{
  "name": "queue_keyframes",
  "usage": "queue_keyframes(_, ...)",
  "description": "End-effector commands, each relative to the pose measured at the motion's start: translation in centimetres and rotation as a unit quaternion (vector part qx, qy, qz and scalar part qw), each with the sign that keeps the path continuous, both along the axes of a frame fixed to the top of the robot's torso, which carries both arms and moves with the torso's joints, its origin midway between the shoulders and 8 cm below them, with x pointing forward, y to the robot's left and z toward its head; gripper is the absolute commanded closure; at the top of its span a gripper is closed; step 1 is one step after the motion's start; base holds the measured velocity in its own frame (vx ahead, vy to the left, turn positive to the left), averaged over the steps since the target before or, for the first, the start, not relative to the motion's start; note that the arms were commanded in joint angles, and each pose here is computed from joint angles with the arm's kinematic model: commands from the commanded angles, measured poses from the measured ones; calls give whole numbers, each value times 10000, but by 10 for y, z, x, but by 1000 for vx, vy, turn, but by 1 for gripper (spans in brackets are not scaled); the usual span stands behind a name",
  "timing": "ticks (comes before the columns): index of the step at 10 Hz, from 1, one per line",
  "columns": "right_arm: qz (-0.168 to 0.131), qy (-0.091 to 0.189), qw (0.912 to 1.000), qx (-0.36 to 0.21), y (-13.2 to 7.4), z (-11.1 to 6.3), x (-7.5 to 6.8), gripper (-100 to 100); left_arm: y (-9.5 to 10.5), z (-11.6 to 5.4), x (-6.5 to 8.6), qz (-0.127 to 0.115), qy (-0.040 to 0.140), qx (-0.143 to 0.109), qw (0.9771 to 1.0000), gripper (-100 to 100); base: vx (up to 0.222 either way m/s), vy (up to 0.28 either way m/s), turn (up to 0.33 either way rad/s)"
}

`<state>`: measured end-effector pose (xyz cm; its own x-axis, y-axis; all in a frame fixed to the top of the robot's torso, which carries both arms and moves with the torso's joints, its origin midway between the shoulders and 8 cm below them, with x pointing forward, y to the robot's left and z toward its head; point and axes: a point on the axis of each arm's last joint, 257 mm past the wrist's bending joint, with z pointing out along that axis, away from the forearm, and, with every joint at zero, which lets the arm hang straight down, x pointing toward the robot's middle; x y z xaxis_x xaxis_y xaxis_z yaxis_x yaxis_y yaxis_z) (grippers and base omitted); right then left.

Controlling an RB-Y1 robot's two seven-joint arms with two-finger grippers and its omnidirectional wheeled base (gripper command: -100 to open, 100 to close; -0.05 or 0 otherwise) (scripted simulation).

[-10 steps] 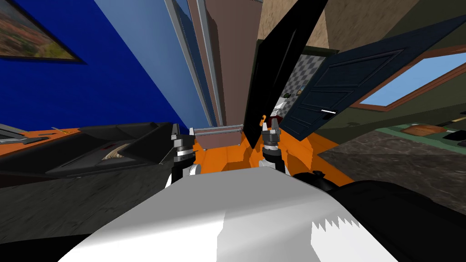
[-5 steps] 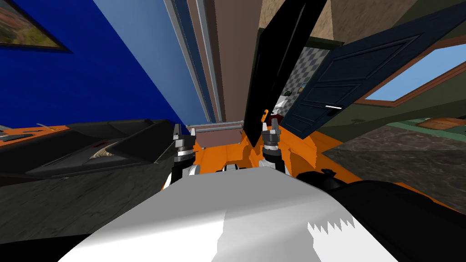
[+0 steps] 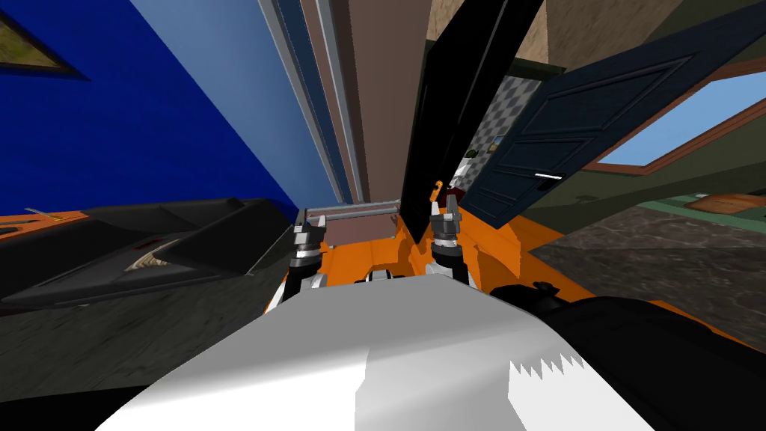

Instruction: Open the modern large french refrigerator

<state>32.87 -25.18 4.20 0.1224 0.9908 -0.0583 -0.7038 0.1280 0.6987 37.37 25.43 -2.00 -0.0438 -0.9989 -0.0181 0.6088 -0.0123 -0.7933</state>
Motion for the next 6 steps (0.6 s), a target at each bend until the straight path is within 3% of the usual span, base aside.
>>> queue_keyframes(1,0,0,10000,0,0,0,0,0,-3,-21,7,-61,100,115,9999,-100,129,-7,-45)
queue_keyframes(6,0,0,10000,0,0,0,0,0,-3,-56,15,-103,268,182,9994,-100,112,5,-40)
